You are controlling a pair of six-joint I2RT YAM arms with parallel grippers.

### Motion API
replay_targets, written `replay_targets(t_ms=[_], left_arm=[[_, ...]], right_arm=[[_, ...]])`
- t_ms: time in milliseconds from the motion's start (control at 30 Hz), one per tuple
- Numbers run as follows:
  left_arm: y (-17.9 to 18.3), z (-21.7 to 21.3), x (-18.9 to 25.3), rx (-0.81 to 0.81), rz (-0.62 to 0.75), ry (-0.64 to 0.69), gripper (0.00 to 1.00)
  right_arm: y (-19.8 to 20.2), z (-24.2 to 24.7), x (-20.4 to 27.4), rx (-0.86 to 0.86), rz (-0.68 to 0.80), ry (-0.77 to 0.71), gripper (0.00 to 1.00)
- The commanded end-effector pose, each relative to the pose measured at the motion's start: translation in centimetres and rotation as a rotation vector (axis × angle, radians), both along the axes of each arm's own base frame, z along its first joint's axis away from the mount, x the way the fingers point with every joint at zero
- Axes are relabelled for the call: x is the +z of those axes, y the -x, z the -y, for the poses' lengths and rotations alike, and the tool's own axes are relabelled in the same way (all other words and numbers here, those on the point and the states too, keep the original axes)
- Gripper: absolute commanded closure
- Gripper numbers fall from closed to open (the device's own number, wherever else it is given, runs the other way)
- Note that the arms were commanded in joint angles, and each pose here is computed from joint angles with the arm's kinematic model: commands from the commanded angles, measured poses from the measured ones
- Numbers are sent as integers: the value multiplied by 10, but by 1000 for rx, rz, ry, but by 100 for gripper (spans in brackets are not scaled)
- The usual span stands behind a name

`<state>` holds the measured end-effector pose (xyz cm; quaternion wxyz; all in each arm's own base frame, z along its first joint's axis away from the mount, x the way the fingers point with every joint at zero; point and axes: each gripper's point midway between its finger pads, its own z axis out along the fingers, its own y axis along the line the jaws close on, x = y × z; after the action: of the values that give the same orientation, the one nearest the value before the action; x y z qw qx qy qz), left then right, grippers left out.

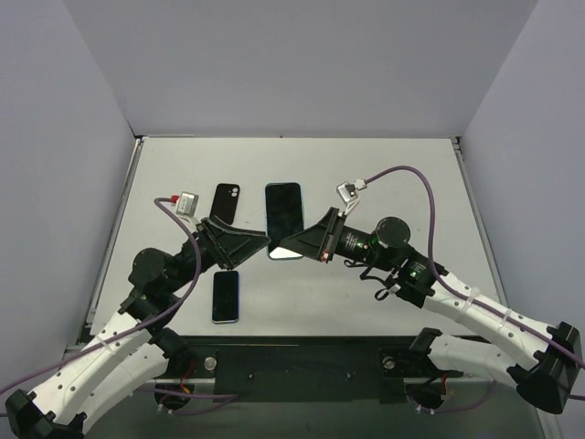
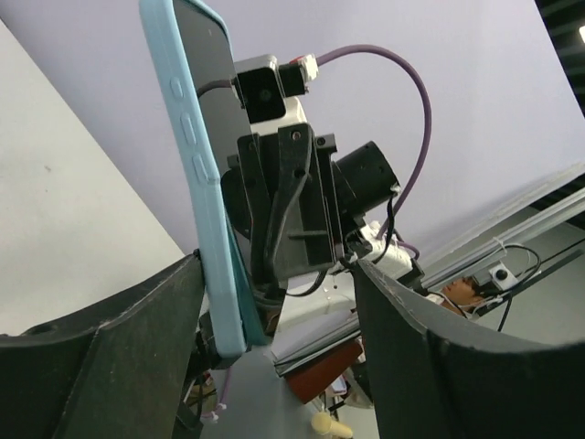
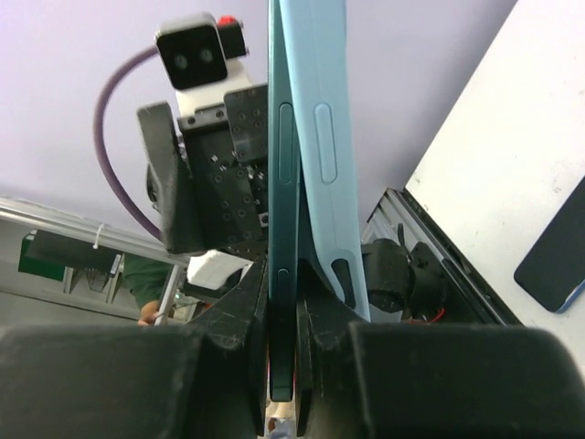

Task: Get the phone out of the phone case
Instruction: Remove the phone case from the phone.

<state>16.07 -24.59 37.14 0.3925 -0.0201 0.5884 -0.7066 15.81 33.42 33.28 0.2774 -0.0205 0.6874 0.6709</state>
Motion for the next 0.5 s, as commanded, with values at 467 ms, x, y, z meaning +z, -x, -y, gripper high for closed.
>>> replay_targets(t_ms=[467], left_arm=[[25,20,-3,-115,119,-84,54]], right_arm=[[9,40,80,-38,137,-248,100]])
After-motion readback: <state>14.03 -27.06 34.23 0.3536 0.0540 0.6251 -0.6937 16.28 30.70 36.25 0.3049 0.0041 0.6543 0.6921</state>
